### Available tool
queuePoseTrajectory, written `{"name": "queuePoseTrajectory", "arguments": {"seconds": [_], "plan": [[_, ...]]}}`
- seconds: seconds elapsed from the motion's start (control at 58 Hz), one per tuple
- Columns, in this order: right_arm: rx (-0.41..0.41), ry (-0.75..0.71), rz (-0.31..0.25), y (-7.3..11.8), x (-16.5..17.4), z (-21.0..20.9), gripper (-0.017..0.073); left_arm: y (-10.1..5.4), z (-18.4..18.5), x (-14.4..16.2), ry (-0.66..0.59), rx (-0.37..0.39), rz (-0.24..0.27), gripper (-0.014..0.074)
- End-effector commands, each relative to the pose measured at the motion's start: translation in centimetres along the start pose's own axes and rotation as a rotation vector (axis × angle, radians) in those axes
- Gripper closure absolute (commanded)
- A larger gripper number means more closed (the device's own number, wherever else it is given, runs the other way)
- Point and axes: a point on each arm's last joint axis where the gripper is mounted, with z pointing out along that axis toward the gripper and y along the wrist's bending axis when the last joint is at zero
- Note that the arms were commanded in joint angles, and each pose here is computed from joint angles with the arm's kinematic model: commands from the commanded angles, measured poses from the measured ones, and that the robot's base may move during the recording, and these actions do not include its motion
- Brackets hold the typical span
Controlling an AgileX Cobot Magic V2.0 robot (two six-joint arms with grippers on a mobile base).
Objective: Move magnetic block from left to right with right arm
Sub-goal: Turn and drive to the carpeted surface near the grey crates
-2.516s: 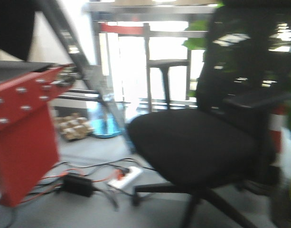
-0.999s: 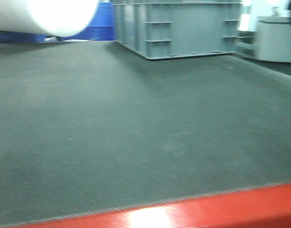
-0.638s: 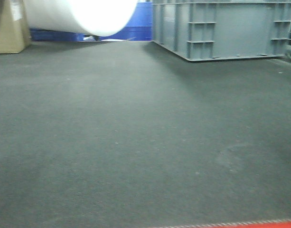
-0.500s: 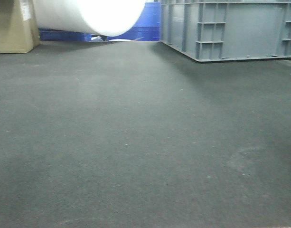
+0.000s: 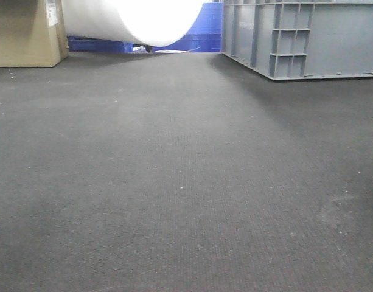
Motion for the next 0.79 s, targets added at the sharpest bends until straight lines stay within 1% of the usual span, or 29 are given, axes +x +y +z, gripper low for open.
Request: {"name": "queuePoseTrajectory", "arguments": {"seconds": [0.0, 0.775], "plan": [[0.016, -0.101, 0.001, -0.04, -1.65, -0.11, 0.0293, 0.01, -0.07, -0.50, -0.082, 0.002, -0.016, 0.0711], [0.017, -0.106, 0.001, -0.05, -1.69, -0.09, 0.0293, 0.01, -0.07, -0.50, -0.082, 0.002, -0.016, 0.0711]]}}
